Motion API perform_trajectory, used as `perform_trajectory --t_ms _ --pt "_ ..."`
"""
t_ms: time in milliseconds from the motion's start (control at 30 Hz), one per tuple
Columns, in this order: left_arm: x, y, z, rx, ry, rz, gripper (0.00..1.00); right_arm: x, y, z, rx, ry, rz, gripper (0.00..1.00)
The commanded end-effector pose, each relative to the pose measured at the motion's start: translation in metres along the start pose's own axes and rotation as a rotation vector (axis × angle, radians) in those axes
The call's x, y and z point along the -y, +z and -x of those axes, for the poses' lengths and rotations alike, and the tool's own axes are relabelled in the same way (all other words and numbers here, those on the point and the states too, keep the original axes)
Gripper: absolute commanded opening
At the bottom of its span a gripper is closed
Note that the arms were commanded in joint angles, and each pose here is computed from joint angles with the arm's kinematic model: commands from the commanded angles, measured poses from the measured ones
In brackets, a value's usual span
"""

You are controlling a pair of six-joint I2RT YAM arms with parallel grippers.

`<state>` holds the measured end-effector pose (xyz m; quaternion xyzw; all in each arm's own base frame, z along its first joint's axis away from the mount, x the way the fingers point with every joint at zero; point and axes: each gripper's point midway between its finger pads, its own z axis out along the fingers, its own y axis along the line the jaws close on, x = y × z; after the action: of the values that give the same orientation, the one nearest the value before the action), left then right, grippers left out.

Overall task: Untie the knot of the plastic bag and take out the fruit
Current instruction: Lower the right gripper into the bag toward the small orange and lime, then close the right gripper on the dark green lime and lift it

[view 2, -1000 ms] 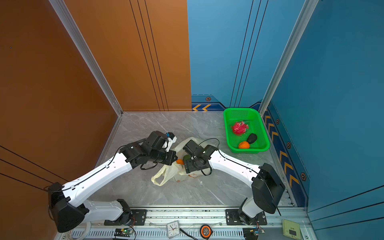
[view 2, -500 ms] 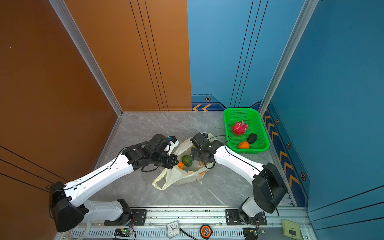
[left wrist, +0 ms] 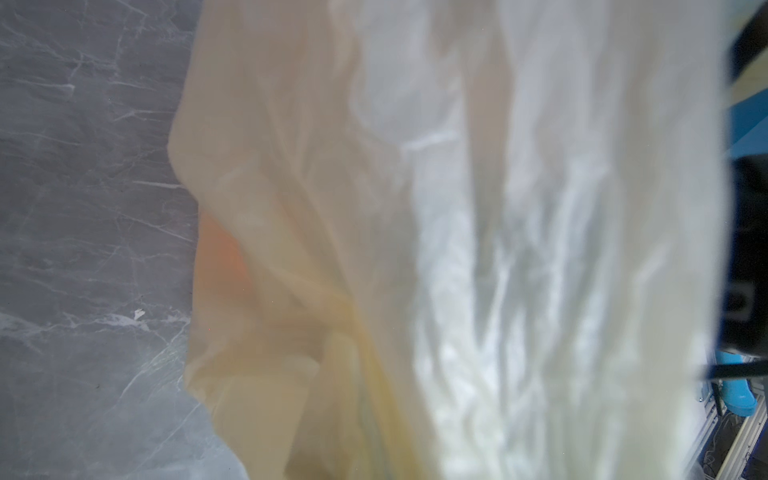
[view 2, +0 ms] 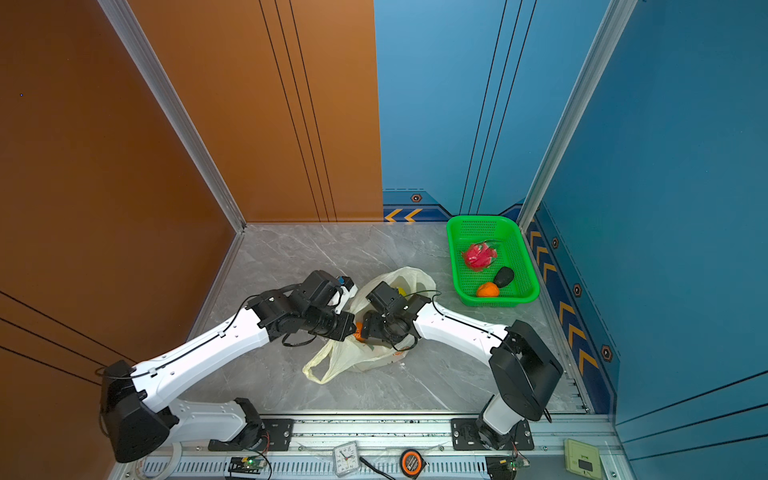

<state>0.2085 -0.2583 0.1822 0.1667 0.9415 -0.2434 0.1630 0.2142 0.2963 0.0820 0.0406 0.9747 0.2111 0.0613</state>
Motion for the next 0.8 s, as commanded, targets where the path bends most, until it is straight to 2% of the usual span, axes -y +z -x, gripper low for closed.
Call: perform_trajectory --t_ms 0,133,233,467,600,767 --pt "-0.006 0.003 -0.015 -0.054 -0.022 0.019 0.04 0.007 0.007 -0.036 -0.102 0.005 0.003 0.87" --pt "-0.009 0.004 -0.019 -0.068 -0.039 0.028 0.04 0.008 0.014 -0.061 -0.157 -0.050 -0.003 0.88" --pt "-0.011 0.008 -0.028 -0.102 -0.052 0.029 0.04 0.006 0.018 -0.061 -0.157 -0.069 -0.007 0.90" --pt "-0.015 0.018 -0.049 -0.160 -0.066 0.048 0.04 0.007 -0.013 0.014 0.118 0.039 0.004 0.95" --pt "-0.012 0.021 -0.046 -0.162 -0.058 0.051 0.04 0.012 -0.007 0.038 0.158 0.119 0.011 0.95" --pt "-0.010 0.023 -0.041 -0.158 -0.046 0.060 0.04 0.000 0.007 0.051 0.177 0.141 0.056 0.94"
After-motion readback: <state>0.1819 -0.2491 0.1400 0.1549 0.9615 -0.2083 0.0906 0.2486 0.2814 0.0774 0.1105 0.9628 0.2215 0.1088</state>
